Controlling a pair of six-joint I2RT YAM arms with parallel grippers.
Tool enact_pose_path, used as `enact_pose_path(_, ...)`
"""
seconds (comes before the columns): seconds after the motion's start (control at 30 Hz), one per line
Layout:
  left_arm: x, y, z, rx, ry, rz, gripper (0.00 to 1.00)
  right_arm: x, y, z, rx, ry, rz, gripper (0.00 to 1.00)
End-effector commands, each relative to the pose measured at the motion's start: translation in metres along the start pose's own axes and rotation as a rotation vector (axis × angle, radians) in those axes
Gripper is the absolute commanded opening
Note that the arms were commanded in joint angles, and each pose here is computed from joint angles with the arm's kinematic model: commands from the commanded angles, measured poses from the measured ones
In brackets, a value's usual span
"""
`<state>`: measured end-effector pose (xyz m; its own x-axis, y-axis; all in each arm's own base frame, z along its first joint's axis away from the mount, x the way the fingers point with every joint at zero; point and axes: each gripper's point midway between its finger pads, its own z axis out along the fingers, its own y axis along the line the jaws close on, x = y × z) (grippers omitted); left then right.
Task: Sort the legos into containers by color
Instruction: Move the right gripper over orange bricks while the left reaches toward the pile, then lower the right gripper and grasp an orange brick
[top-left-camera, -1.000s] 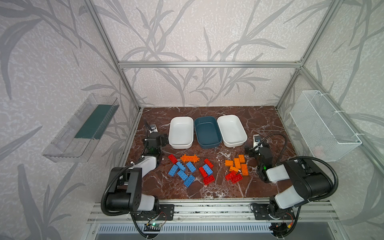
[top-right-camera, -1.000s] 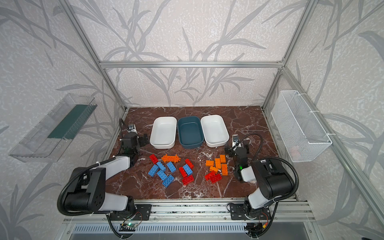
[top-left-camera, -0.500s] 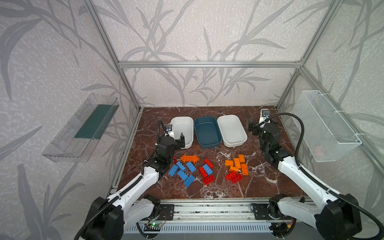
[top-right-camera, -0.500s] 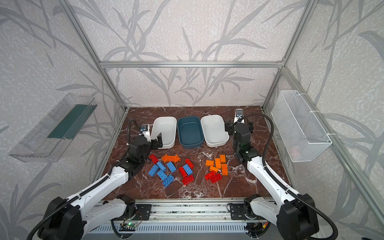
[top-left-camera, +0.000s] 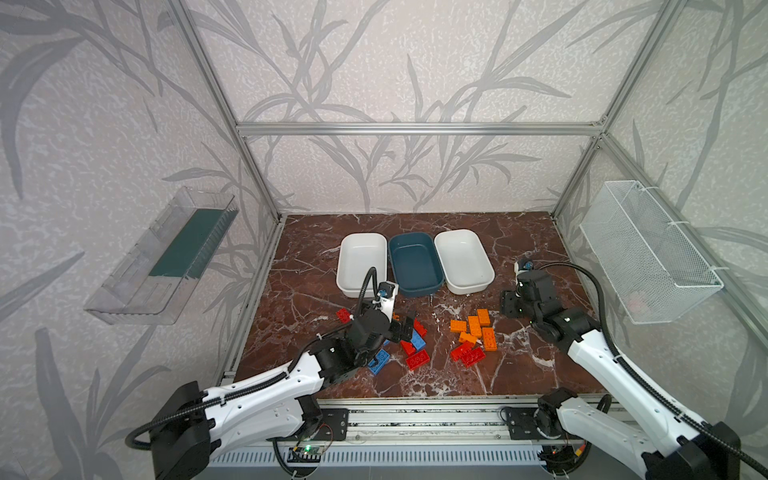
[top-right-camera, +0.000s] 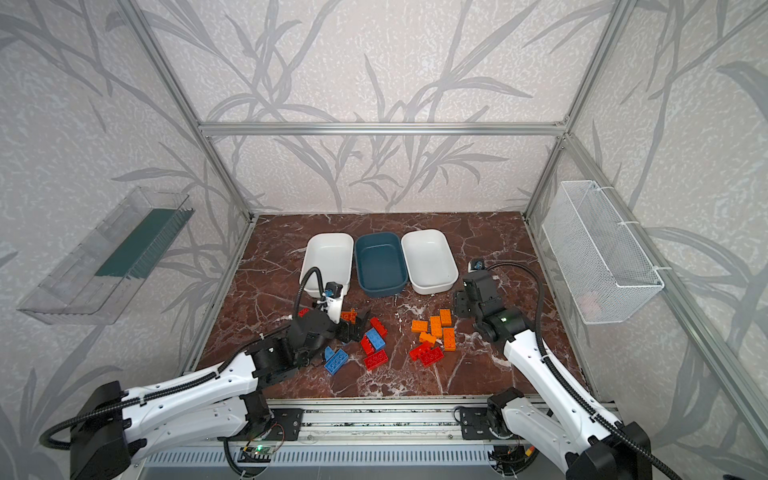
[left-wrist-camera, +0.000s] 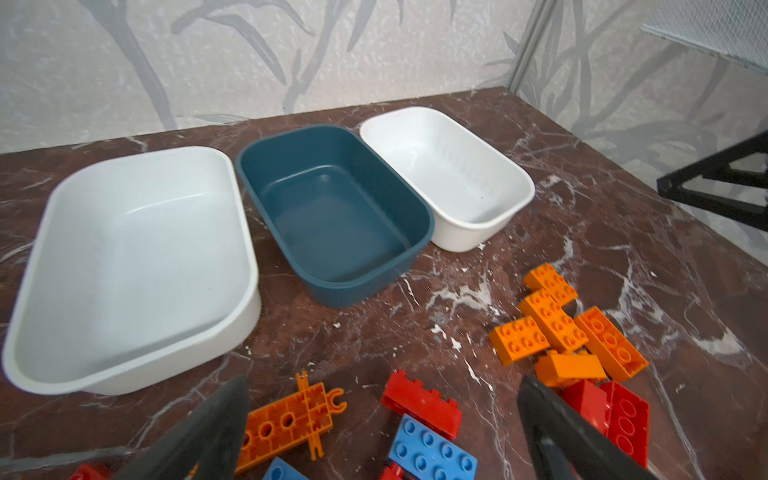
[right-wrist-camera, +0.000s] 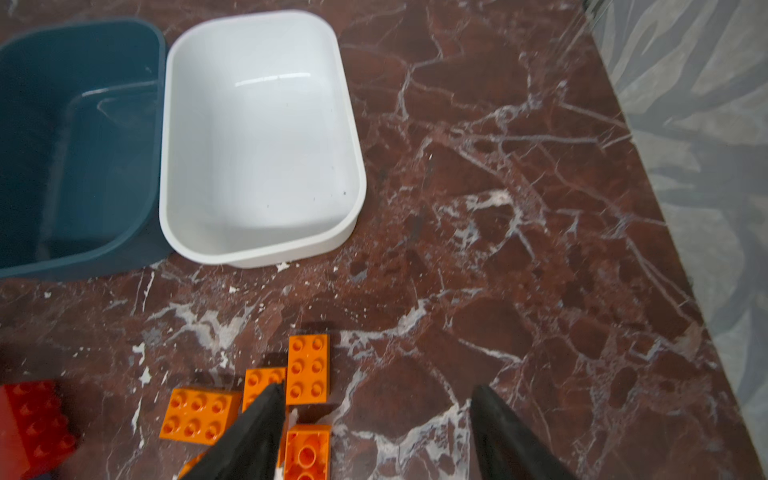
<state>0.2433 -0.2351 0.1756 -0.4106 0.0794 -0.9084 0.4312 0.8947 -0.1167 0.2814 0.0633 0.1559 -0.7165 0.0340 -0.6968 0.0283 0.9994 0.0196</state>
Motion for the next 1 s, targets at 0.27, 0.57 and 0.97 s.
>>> enact_pose_path(0.27, 0.013, -0.012, 0.001, -0.025, 0.038, 0.011, 0.99, 0.067, 0.033, 0.039, -0.140, 0.275, 0.051, 0.61)
enact_pose_path(0.57, 0.008, -0.001, -0.015, -0.034, 0.006, -0.001, 0.99, 0.074, 0.038, 0.059, -0.122, 0.329, 0.043, 0.59)
enact_pose_path(0.97, 0.008, 0.012, -0.023, -0.076, -0.008, 0.009, 0.99, 0.082, 0.039, 0.085, -0.057, 0.438, 0.008, 0.55)
